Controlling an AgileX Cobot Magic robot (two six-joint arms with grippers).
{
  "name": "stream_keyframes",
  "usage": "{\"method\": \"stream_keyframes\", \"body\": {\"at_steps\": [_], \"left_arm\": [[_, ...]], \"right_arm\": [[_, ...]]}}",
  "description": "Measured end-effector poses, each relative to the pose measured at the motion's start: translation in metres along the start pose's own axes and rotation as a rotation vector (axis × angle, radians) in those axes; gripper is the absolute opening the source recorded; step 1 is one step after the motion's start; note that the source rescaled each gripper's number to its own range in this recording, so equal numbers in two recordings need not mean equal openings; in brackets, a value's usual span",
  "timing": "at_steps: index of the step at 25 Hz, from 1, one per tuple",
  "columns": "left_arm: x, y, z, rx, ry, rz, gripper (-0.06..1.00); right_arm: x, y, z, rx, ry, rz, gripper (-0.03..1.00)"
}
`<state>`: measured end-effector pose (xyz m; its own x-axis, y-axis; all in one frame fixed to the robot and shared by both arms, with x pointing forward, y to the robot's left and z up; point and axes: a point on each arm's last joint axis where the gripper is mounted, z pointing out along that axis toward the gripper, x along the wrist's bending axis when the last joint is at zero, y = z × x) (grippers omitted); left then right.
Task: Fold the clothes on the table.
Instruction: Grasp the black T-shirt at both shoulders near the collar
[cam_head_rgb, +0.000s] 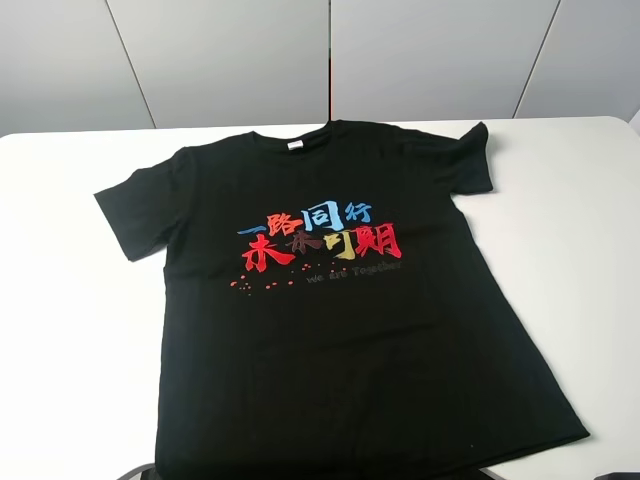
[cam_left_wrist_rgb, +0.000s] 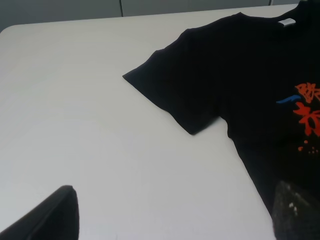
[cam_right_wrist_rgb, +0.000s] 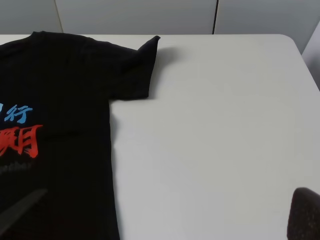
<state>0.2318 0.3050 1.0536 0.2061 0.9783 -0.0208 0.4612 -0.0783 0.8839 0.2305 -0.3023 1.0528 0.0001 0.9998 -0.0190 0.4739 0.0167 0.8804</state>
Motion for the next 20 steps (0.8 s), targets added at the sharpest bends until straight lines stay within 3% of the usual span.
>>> {"method": "stream_keyframes", "body": {"at_steps": [20], "left_arm": [[0.0000,0.0000,0.0000,0.000,0.000,0.000,1.00]], "right_arm": [[0.0000,0.0000,0.0000,0.000,0.000,0.000,1.00]]}}
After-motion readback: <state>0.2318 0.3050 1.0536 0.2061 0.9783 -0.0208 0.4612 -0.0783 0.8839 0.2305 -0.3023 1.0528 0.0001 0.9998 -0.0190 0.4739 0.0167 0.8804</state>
